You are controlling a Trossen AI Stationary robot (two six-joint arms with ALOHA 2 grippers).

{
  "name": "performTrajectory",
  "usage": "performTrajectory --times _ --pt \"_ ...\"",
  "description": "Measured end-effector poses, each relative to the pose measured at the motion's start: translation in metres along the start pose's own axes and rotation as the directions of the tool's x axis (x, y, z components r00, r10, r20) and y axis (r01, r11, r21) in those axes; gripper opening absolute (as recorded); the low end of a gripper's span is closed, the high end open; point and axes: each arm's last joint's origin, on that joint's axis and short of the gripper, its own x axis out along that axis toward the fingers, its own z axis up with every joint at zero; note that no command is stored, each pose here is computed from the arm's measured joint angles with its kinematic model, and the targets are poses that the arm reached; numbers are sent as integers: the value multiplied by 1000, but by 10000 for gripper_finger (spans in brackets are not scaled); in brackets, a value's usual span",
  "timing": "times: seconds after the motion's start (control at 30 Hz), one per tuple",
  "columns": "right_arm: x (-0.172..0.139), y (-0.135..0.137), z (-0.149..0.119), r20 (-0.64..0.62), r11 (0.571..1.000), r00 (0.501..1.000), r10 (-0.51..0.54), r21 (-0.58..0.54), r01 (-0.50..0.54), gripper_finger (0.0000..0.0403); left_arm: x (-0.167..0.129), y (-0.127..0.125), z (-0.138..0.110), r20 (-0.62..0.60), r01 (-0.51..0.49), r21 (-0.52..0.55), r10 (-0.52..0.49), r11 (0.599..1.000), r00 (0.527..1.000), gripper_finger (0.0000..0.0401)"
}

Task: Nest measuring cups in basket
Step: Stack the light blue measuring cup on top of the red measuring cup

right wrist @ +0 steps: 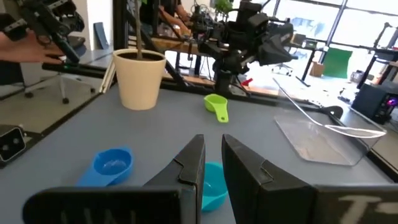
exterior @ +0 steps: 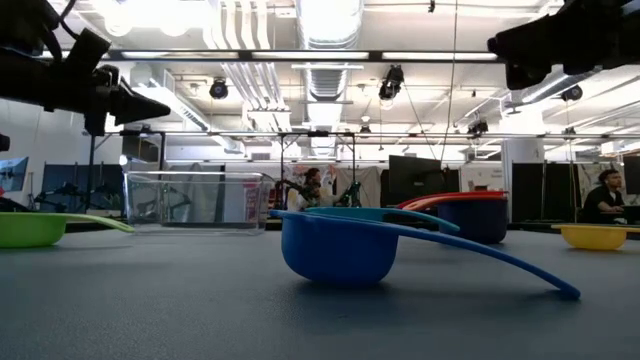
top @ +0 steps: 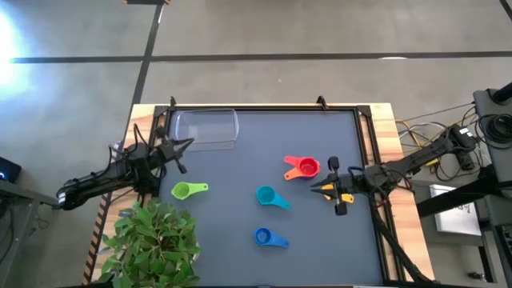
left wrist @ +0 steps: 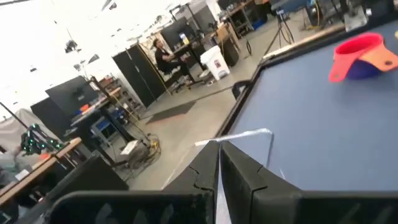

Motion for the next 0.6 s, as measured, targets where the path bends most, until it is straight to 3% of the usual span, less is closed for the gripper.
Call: performTrajectory --times 0.13,0.2,0.23,0.3,0.37,0.43,0.53,0.6 --pt "0 0 0 -4 1000 1000 -4 -2 4 43 0 1 1 12 -7 -63 8 998 1000 0" --pt "0 0 0 -3 1000 1000 -4 -3 4 43 0 3 6 61 -6 -220 20 975 998 0" --pt "0 0 0 -3 1000 1000 -4 -3 4 43 0 4 8 84 4 -327 24 945 996 0" --pt "0 0 0 -3 1000 1000 -4 -3 4 43 0 6 11 118 19 -529 52 848 992 0" --pt "0 0 0 -3 1000 1000 -4 -3 4 43 0 9 15 162 37 -623 82 781 983 0" --pt "0 0 0 -4 1000 1000 -4 -4 4 43 -1 13 23 223 77 -625 83 777 971 0" --pt "0 0 -1 -5 1000 1000 -4 -12 4 43 -6 31 52 305 110 -589 95 800 947 0" --pt "0 0 -1 -6 1000 1000 -13 -17 13 43 -4 41 70 289 111 -575 74 811 954 0"
